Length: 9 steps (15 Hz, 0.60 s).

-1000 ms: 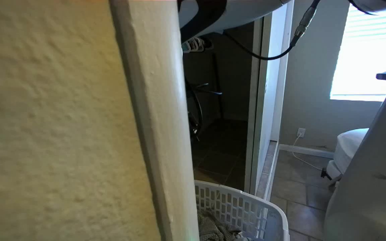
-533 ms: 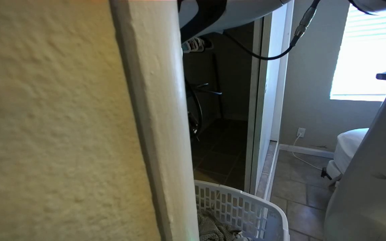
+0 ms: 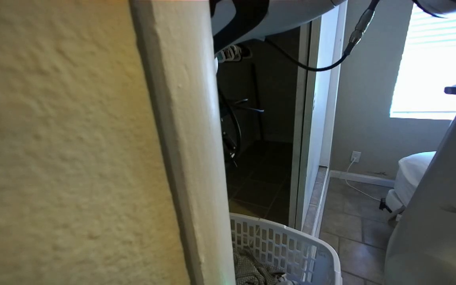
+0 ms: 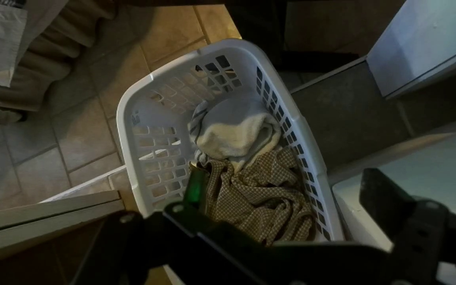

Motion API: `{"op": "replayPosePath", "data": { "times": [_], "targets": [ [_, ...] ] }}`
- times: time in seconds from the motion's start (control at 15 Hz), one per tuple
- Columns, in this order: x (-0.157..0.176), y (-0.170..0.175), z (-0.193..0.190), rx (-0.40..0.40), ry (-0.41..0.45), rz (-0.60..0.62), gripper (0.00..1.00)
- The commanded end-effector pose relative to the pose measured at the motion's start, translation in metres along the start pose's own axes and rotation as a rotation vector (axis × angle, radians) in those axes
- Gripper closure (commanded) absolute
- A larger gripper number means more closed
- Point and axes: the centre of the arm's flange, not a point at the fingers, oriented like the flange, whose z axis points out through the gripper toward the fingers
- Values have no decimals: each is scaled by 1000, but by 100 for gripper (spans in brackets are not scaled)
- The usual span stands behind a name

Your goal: Move the jug to the shelf below it

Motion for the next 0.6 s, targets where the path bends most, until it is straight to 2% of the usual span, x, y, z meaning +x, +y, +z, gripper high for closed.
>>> {"op": "replayPosePath", "data": {
  "times": [0.0, 0.27, 0.53],
  "targets": [
    [-7, 22, 14, 3, -7, -58, 0],
    [-10, 38, 22, 1, 38, -183, 0],
    [-14, 55, 16, 19, 187, -335, 0]
  ]
}}
